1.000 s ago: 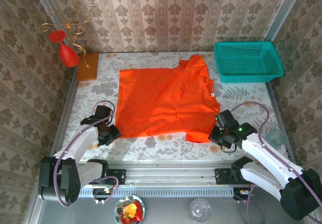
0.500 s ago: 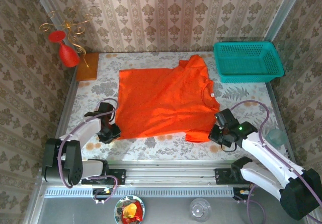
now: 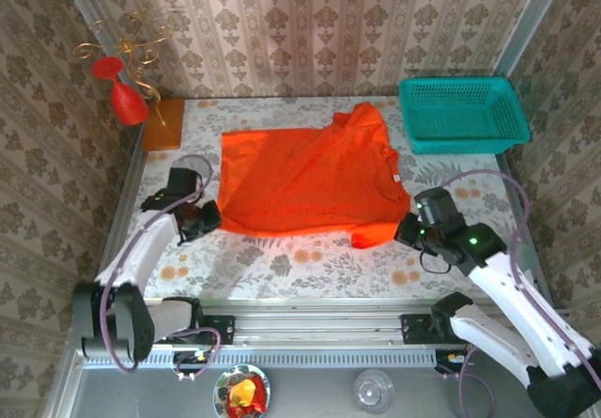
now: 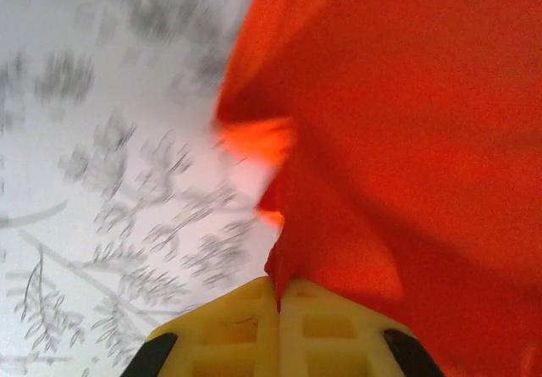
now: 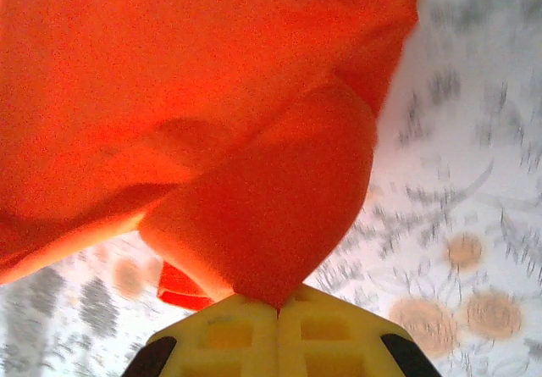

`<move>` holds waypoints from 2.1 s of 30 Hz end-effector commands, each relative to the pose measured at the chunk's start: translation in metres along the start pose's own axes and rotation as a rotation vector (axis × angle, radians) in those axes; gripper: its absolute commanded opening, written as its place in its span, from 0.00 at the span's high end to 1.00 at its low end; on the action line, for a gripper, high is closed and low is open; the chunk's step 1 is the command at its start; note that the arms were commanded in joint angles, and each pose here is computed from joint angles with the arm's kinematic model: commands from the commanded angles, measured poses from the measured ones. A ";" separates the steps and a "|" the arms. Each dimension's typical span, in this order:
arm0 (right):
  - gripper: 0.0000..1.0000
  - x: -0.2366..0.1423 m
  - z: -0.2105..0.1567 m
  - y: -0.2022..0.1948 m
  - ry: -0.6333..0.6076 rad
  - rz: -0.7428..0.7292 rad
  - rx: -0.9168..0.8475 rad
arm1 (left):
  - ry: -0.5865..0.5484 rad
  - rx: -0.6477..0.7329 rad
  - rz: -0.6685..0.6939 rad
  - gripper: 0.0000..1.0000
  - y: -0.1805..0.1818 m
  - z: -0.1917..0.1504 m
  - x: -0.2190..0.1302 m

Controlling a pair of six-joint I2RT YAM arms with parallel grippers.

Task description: Fold the inside-out t-shirt

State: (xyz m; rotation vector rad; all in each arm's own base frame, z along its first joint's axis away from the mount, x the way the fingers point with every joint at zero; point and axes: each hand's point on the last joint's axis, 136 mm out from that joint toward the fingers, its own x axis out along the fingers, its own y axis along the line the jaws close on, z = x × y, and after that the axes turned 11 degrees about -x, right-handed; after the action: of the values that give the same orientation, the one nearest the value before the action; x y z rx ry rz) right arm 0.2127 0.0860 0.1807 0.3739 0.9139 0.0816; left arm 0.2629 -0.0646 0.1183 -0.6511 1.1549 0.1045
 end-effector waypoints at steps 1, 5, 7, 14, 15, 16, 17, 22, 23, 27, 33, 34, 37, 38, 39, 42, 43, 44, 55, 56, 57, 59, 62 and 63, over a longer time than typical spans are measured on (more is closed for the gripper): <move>1.00 -0.063 0.053 0.001 -0.261 -0.019 -0.065 | -0.130 0.139 -0.259 1.00 -0.054 0.019 -0.065; 1.00 -0.143 0.096 0.014 -0.479 0.016 -0.123 | -0.320 0.282 -0.488 1.00 -0.103 0.034 -0.154; 1.00 -0.182 0.114 0.017 -0.581 0.024 -0.142 | -0.383 0.361 -0.567 1.00 -0.121 0.033 -0.194; 1.00 -0.295 0.172 0.051 -0.900 0.126 -0.205 | -0.584 0.538 -0.802 1.00 -0.171 0.024 -0.315; 1.00 -0.305 0.180 0.057 -0.927 0.135 -0.218 | -0.625 0.544 -0.817 1.00 -0.174 0.026 -0.332; 1.00 -0.313 0.187 0.062 -0.949 0.142 -0.228 | -0.659 0.543 -0.823 1.00 -0.177 0.028 -0.343; 1.00 -0.320 0.195 0.067 -0.969 0.142 -0.236 | -0.701 0.539 -0.829 1.00 -0.180 0.032 -0.358; 1.00 -0.315 0.235 0.091 -0.972 0.090 -0.280 | -0.742 0.532 -0.806 1.00 -0.194 0.054 -0.378; 1.00 -0.307 0.243 0.095 -0.959 0.072 -0.287 | -0.745 0.523 -0.785 1.00 -0.194 0.061 -0.373; 1.00 -0.257 0.269 0.107 -0.891 -0.009 -0.303 | -0.742 0.492 -0.679 1.00 -0.193 0.093 -0.343; 1.00 -0.143 0.310 0.114 -0.755 -0.092 -0.303 | -0.662 0.434 -0.544 1.00 -0.187 0.152 -0.256; 1.00 -0.122 0.318 0.114 -0.732 -0.097 -0.298 | -0.650 0.424 -0.535 1.00 -0.186 0.161 -0.243; 1.00 -0.055 0.343 0.113 -0.668 -0.121 -0.287 | -0.601 0.384 -0.492 1.00 -0.183 0.197 -0.195; 1.00 -0.031 0.350 0.112 -0.641 -0.133 -0.283 | -0.569 0.365 -0.479 1.00 -0.181 0.208 -0.175; 1.00 -0.007 0.355 0.111 -0.605 -0.134 -0.277 | -0.537 0.348 -0.463 1.00 -0.179 0.219 -0.155; 0.93 0.059 0.360 0.101 -0.482 -0.158 -0.261 | -0.445 0.285 -0.423 0.93 -0.170 0.245 -0.099; 0.84 0.074 0.360 0.097 -0.448 -0.173 -0.255 | -0.425 0.267 -0.400 0.86 -0.166 0.253 -0.082; 0.66 0.084 0.363 0.096 -0.424 -0.187 -0.246 | -0.402 0.252 -0.363 0.74 -0.160 0.260 -0.066; 0.43 0.125 0.296 0.112 -0.140 -0.025 -0.237 | -0.217 0.253 -0.337 0.54 -0.152 0.206 -0.024; 0.44 0.131 0.284 0.113 -0.109 0.001 -0.226 | -0.187 0.256 -0.339 0.55 -0.151 0.192 -0.020; 0.44 0.137 0.271 0.113 -0.073 0.025 -0.213 | -0.148 0.263 -0.331 0.55 -0.149 0.173 -0.012; 0.44 0.148 0.247 0.113 -0.013 0.067 -0.184 | -0.090 0.277 -0.317 0.55 -0.144 0.139 0.001; 0.43 0.172 0.215 0.107 0.070 0.104 -0.142 | -0.017 0.258 -0.286 0.56 -0.128 0.097 0.025; 0.43 0.181 0.207 0.104 0.090 0.106 -0.128 | 0.007 0.244 -0.274 0.56 -0.121 0.085 0.034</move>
State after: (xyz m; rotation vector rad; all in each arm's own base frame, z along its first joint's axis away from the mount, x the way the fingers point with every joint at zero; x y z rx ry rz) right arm 0.5012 0.1452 0.2083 0.2020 0.9424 0.1776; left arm 0.4146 -0.1209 0.1928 -0.5512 0.9771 -0.2937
